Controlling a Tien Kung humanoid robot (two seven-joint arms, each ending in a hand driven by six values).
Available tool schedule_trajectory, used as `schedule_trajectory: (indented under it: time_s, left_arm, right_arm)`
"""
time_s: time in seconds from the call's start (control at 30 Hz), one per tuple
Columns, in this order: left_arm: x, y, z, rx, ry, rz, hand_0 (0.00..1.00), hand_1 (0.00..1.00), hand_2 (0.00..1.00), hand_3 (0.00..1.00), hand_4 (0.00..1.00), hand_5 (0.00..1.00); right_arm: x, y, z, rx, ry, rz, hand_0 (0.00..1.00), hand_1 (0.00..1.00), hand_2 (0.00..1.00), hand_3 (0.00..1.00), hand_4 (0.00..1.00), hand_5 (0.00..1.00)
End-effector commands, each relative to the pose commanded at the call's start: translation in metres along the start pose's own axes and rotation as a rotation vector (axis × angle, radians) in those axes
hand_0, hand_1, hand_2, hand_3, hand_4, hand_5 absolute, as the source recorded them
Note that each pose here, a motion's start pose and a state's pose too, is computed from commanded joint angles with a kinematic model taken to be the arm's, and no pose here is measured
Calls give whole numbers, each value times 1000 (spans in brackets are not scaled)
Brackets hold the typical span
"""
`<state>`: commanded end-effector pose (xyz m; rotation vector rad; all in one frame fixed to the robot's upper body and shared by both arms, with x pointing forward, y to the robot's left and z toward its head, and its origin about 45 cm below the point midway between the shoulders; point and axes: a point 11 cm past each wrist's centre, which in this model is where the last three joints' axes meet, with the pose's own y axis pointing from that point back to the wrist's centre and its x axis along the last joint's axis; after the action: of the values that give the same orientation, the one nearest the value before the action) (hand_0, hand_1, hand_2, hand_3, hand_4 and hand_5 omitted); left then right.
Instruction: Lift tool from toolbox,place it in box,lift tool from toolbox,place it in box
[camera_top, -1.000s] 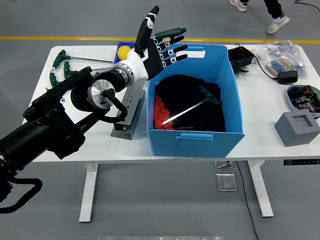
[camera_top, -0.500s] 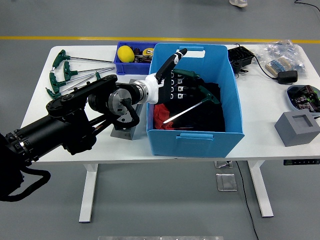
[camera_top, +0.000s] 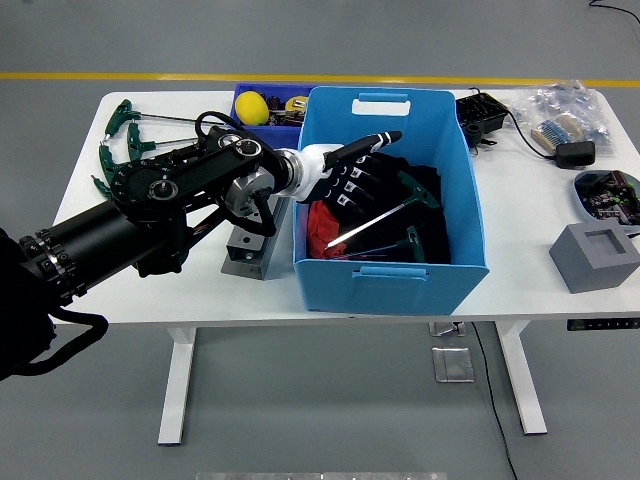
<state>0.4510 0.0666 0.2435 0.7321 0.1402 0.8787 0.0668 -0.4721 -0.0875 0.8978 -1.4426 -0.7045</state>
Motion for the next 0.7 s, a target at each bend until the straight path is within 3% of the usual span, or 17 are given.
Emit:
schedule_trajectory:
  time_s: [0.17,0.2,0.27,0.37,0.4,0.5,0.57,0.7]
  left_arm:
    - [10,10,10,-83,-80,120,446,674,802,991,966,998]
    - [12,14,14,-114,-91,141,474,674,778,923,923,998]
    - [16,21,19,-146,-132,160,474,674,778,923,923,998]
    - [24,37,28,-192,-231,162,474,674,778,923,923,998]
    - [27,42,30,-207,-262,171,495,674,761,865,927,998]
    - [36,57,37,-265,-343,222,495,674,761,865,927,998]
    - [45,69,35,-304,-381,271,495,674,761,865,927,998]
    - [70,89,14,-307,-434,379,528,669,756,848,943,998]
  right_arm:
    - [-1,0,0,1,-9,-1,652,607,705,555,798,609]
    - [-1,0,0,1,-13,-2,651,606,705,555,798,609]
    - [-2,0,0,0,-18,-3,651,606,705,555,798,609]
    - [-3,0,1,-2,-25,-4,651,606,705,555,798,609]
    - [-3,0,1,-4,-28,-5,651,606,704,556,798,609]
    - [-5,0,3,-8,-34,-7,651,606,704,556,798,609]
    - [-6,1,4,-12,-31,-9,651,606,704,556,798,609]
    - [-8,1,8,-17,-41,-12,651,606,705,555,798,609]
